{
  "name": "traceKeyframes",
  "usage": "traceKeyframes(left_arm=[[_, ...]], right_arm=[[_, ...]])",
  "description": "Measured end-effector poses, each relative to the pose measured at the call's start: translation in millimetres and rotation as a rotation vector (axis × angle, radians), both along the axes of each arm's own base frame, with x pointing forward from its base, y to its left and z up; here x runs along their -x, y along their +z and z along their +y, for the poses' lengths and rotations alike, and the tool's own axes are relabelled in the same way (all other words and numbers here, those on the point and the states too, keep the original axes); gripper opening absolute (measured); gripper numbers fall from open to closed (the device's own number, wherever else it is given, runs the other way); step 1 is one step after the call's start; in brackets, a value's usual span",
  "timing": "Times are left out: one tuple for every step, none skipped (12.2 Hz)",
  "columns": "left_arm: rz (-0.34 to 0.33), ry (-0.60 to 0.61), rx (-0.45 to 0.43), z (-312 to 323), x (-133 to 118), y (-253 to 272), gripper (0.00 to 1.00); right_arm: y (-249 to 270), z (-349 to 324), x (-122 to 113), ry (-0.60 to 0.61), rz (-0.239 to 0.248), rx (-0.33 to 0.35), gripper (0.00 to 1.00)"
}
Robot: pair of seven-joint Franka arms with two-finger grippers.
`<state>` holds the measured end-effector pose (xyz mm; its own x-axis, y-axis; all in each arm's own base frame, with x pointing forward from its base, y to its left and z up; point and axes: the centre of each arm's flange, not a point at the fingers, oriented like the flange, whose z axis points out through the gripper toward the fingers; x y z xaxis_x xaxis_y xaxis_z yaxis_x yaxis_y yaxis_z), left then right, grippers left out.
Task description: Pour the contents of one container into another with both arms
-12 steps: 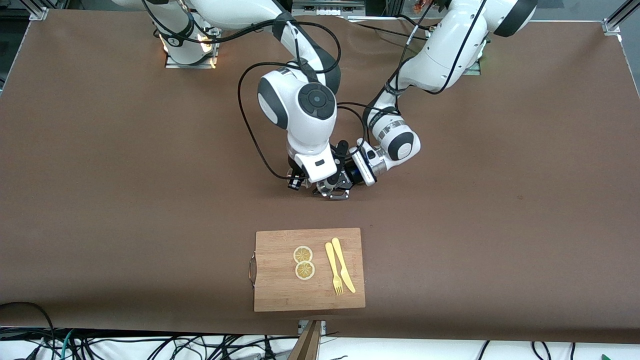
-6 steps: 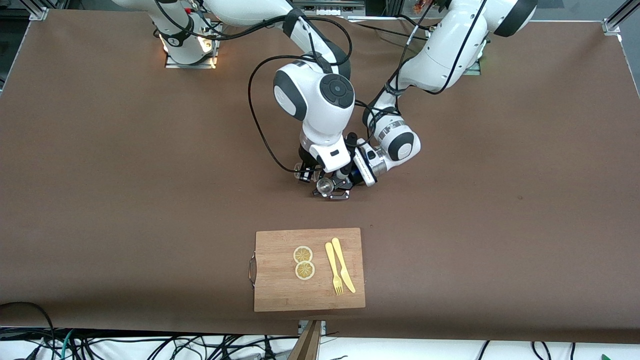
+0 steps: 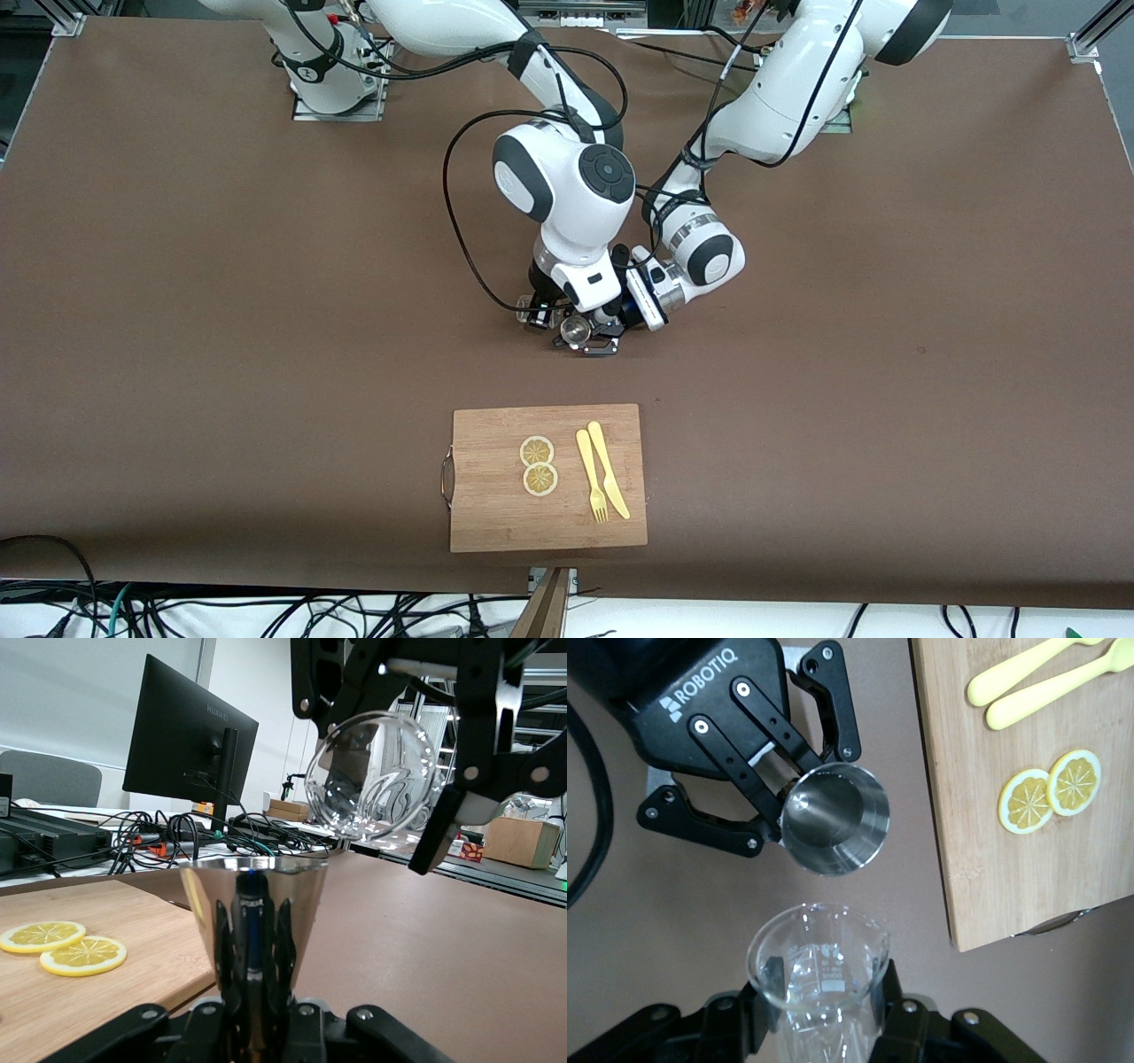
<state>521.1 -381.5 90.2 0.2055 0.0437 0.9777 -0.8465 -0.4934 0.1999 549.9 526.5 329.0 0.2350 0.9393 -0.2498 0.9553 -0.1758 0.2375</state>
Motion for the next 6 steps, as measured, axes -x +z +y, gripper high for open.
traceKeyframes(left_arm=[[0.0, 0.0, 0.0, 0.0, 0.0, 0.0, 0.09], [0.0, 0.0, 0.0, 0.0, 0.0, 0.0, 0.09], [0.0, 0.0, 0.0, 0.0, 0.0, 0.0, 0.09], [0.0, 0.0, 0.0, 0.0, 0.0, 0.0, 0.09], [0.0, 0.0, 0.0, 0.0, 0.0, 0.0, 0.09], [0.0, 0.0, 0.0, 0.1, 0.0, 0.0, 0.09]], right_arm=[[0.7, 0.8, 0.5, 0.002, -0.009, 0.006, 0.49], [2.8, 0.7, -0.3, 0.002, -0.02, 0.009, 0.49], [5.1, -1.1, -2.9, 0.0, -0.032, 0.009, 0.49], [6.7, -2.8, -5.6, -0.002, -0.041, 0.007, 0.49], [8.0, -3.5, -7.2, -0.002, -0.047, 0.005, 0.49], [8.6, -3.7, -8.1, -0.001, -0.052, 0.003, 0.49]])
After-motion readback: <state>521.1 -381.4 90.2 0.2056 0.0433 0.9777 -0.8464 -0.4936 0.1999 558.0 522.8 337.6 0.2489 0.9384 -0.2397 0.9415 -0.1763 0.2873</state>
